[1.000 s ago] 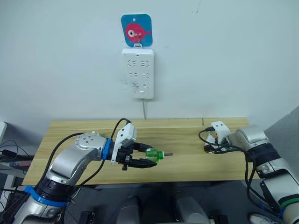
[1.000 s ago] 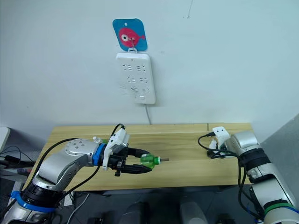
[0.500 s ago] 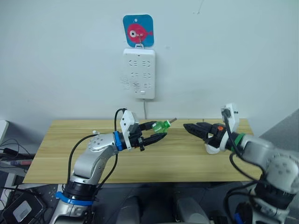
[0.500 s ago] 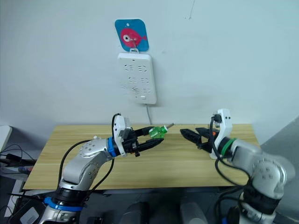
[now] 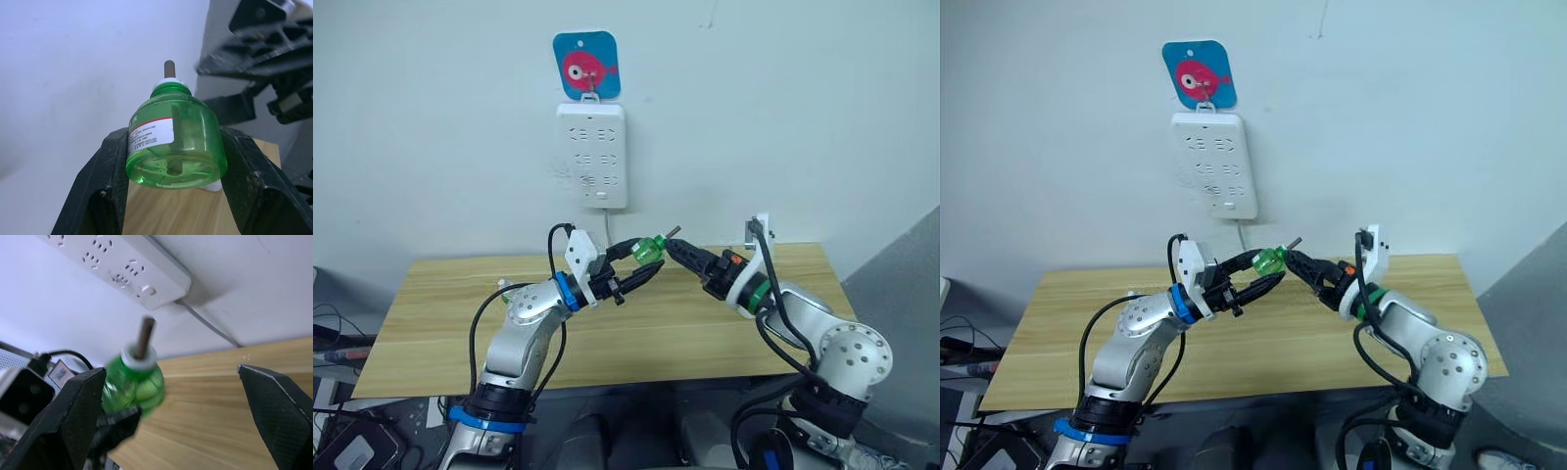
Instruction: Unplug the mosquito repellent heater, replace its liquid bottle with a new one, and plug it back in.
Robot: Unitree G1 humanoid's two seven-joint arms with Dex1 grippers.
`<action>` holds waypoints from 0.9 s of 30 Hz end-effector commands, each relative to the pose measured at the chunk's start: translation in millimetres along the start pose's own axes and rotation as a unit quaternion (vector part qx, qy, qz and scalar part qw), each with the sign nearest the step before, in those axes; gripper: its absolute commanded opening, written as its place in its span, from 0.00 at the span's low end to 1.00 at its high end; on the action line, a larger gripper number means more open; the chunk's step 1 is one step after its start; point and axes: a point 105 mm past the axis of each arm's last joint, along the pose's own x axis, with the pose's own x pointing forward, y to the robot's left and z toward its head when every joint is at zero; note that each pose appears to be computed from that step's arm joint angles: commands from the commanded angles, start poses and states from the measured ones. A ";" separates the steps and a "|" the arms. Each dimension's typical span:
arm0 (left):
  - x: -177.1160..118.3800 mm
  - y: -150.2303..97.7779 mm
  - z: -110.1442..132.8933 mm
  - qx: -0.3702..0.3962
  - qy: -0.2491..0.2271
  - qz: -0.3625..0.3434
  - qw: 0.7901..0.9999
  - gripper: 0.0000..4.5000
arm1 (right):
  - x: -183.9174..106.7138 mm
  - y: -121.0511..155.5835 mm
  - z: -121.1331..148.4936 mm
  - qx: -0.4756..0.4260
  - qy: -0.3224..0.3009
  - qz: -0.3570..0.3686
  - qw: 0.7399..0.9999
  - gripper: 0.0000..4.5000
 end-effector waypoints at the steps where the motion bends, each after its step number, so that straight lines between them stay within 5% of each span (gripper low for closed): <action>1: 1.4 -5.5 10.9 0.020 -0.021 -0.005 1.000 0.50 | 11.8 22.7 2.9 0.037 -0.029 0.057 0.997 1.00; 5: 1.4 -5.5 10.6 0.022 -0.024 0.001 0.999 0.50 | 17.9 30.7 -3.9 0.046 -0.012 0.079 0.996 0.79; 12: 1.4 -4.5 9.4 0.023 -0.025 0.006 0.999 0.50 | 21.0 38.8 -9.6 0.052 0.001 0.096 0.994 0.20; 19: -3.9 -9.3 4.3 0.031 -0.009 -0.016 0.999 0.50 | 19.6 39.8 -3.9 0.063 -0.008 0.101 0.993 0.18; 25: -28.2 10.7 -18.8 0.053 0.094 0.011 0.994 0.94 | 8.1 15.4 6.5 -0.023 -0.018 0.049 0.998 0.18; 27: -40.3 15.0 -23.9 0.052 0.127 0.015 0.990 1.00 | 4.8 0.5 6.3 -0.082 -0.014 0.020 0.996 0.18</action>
